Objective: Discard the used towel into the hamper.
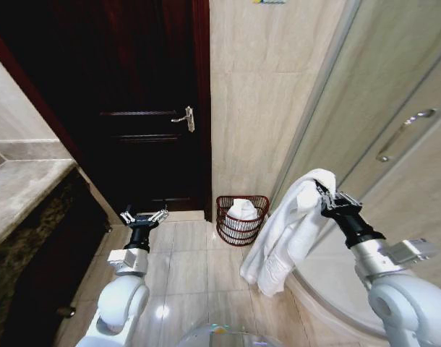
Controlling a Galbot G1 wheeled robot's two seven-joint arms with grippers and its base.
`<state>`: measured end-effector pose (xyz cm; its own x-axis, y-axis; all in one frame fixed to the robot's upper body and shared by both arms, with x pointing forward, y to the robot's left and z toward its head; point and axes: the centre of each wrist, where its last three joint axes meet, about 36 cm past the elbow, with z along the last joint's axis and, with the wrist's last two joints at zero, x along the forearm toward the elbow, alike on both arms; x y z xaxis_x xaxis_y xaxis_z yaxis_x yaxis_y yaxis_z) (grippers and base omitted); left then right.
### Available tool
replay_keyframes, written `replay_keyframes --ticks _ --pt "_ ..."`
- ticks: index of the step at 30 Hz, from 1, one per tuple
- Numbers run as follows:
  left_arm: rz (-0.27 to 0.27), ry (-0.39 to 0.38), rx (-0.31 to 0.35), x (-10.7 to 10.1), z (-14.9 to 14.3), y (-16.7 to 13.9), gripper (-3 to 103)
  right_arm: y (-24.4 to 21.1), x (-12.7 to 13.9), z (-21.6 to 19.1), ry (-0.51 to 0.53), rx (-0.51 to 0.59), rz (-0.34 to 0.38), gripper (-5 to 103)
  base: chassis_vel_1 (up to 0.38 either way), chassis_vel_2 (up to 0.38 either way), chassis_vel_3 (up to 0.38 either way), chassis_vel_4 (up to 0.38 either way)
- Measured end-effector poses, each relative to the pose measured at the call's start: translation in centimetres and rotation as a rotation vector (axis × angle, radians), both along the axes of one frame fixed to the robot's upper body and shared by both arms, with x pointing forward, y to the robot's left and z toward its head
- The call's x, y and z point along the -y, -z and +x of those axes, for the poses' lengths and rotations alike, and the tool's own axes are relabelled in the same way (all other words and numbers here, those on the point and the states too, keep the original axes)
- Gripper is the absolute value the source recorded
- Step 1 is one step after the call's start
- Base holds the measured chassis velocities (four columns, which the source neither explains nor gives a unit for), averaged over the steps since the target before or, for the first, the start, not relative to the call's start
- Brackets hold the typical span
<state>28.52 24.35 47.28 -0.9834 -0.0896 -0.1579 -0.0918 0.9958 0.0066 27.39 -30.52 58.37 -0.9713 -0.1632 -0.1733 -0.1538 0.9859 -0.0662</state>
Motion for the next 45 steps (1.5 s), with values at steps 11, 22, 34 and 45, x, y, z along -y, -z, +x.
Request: replay_keyframes --ticks 11,22,34,45 --pt "0.002 -0.023 0.016 -0.2 -0.1 0.9 100 -0.2 0.0 0.3 0.016 0.008 0.014 5 0.012 0.056 0.057 0.021" --pt "0.005 -0.032 -0.046 -0.3 0.4 3.3 100 -0.8 1.6 5.9 -0.025 0.033 0.039 5 0.012 -0.003 0.002 0.01" --pt "0.008 -0.094 0.01 0.3 2.3 3.1 100 -4.0 1.8 12.3 -0.1 0.114 0.049 5 0.0 0.0 0.0 0.0" --pt "0.017 -0.081 0.006 2.7 2.2 3.8 100 -7.5 3.7 15.8 -0.115 0.17 0.023 5 0.0 0.0 0.0 0.0"
